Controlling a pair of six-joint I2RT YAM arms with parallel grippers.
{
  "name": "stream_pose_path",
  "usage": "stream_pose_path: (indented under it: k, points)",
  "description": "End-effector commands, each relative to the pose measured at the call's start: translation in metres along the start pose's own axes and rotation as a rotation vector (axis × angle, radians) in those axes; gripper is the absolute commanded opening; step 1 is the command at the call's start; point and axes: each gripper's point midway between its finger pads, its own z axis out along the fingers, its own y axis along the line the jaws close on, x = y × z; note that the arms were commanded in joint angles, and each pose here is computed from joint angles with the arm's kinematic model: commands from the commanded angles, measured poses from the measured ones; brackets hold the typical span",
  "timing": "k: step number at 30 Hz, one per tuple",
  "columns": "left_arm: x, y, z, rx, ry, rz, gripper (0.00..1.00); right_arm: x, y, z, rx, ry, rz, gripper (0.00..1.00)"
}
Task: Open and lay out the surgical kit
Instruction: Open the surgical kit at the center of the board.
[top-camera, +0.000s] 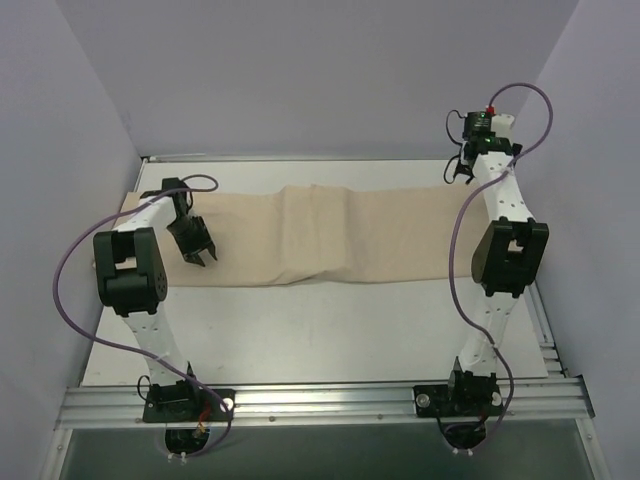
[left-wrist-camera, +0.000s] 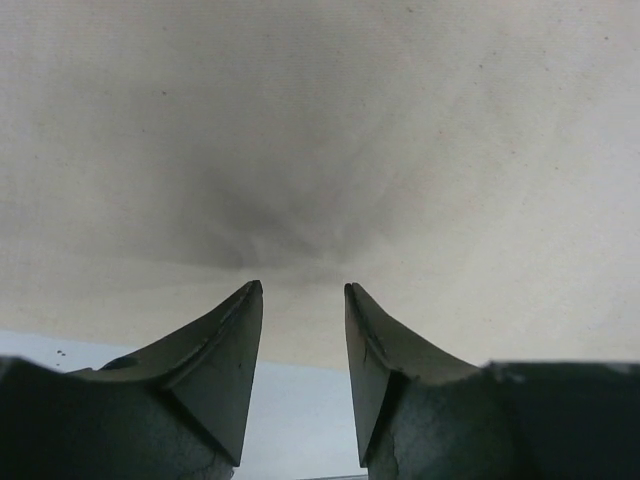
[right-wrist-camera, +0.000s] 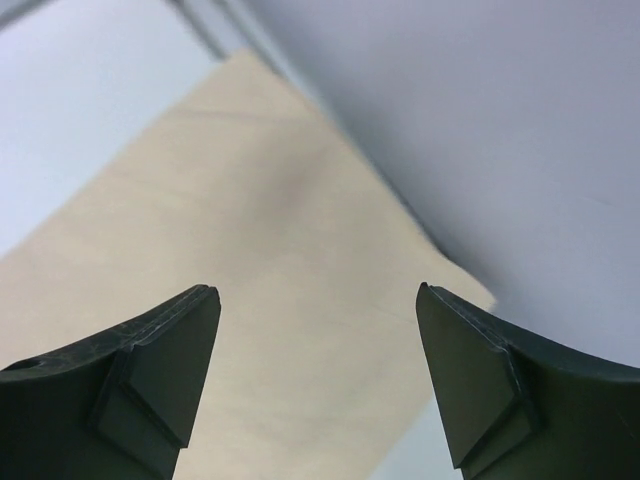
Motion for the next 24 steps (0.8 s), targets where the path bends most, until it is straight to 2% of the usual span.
stream_pose_path:
  k: [1,6,9,14,17,18,20,22,24]
  points:
    - [-0.011,-0.017,-0.039,0.07,-0.071,0.022,0.48,0.007,0.053,0.011,-0.178,0.022,-0.068,0.8]
    - [-0.012,-0.039,-0.059,0.161,-0.11,0.08,0.48,0.012,0.098,0.024,-0.341,0.004,-0.011,0.68]
    - [-0.007,-0.049,-0.07,0.208,-0.128,0.124,0.47,0.01,0.143,0.014,-0.525,-0.015,0.043,0.62]
    - [-0.007,-0.067,-0.074,0.319,-0.15,0.162,0.52,0.028,0.24,-0.066,-1.038,0.059,0.069,0.64]
    - [-0.01,-0.079,-0.072,0.376,-0.137,0.165,0.56,0.035,0.29,-0.136,-1.279,0.023,-0.051,0.72]
    - [-0.01,-0.081,-0.068,0.378,-0.123,0.16,0.56,0.056,0.307,-0.144,-1.274,0.061,-0.097,0.73]
    - [-0.01,-0.085,-0.065,0.377,-0.116,0.159,0.55,0.067,0.323,-0.143,-1.216,0.095,-0.082,0.7]
    - [-0.012,-0.086,-0.061,0.371,-0.11,0.151,0.54,0.066,0.343,-0.175,-1.232,0.072,-0.082,0.65]
    - [-0.011,-0.087,-0.057,0.364,-0.102,0.135,0.54,0.06,0.351,-0.187,-1.151,-0.002,-0.068,0.65]
